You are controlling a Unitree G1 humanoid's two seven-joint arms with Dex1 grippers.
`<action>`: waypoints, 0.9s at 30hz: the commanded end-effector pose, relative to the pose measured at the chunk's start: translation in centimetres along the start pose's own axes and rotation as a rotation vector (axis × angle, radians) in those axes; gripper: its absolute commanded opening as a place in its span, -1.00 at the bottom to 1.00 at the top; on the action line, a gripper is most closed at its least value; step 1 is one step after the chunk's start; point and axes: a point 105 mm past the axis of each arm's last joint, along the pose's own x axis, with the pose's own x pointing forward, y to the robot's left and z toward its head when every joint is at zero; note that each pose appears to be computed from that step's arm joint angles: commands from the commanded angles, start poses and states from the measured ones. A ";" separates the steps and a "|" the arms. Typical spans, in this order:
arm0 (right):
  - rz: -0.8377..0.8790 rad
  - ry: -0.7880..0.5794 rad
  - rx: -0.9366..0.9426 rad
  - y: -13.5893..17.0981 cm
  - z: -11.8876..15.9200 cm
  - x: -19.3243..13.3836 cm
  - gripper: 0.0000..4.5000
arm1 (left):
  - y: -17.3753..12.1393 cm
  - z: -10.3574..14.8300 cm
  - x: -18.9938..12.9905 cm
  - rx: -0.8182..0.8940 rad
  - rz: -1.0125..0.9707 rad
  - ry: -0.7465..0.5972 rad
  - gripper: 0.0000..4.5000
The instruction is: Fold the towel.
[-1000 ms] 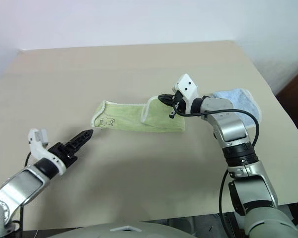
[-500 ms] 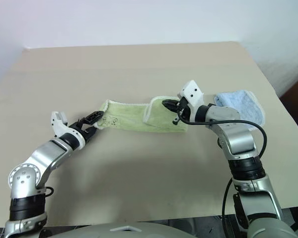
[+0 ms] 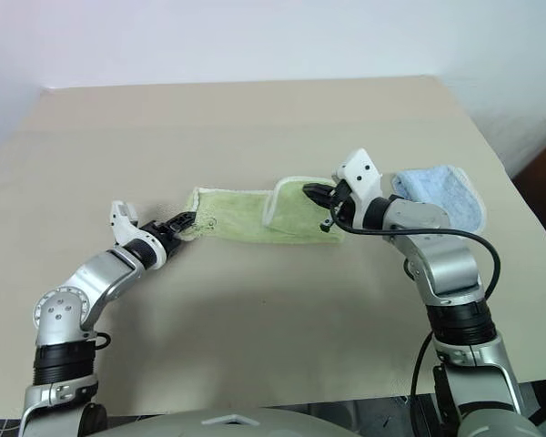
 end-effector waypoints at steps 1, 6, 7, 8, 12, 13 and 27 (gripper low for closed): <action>-0.016 -0.043 -0.030 -0.1 1.3 -0.5 -1.00 | -0.6 0.4 -0.6 0.023 -0.032 -0.013 -0.27; -0.012 -0.046 -0.026 0.1 1.2 -0.3 -1.00 | -0.7 0.9 -0.4 0.017 -0.030 -0.032 -0.27; -0.011 -0.048 -0.024 0.2 1.2 -0.2 -1.00 | -0.7 0.9 -0.3 0.021 -0.029 -0.032 -0.10; -0.010 -0.049 -0.024 0.2 1.3 -0.1 -1.00 | -0.8 1.0 -0.3 0.025 -0.029 -0.035 -0.01; -0.008 -0.051 -0.022 0.3 1.2 0.0 -1.00 | -0.9 1.4 -0.2 0.025 -0.036 -0.050 0.40; -0.008 -0.051 -0.021 0.3 1.2 0.0 -1.00 | -1.0 1.5 -0.2 0.023 -0.037 -0.054 0.37; -0.017 -0.051 -0.017 0.5 1.1 -0.1 -1.00 | -1.3 2.0 -0.1 0.030 -0.052 -0.063 -0.99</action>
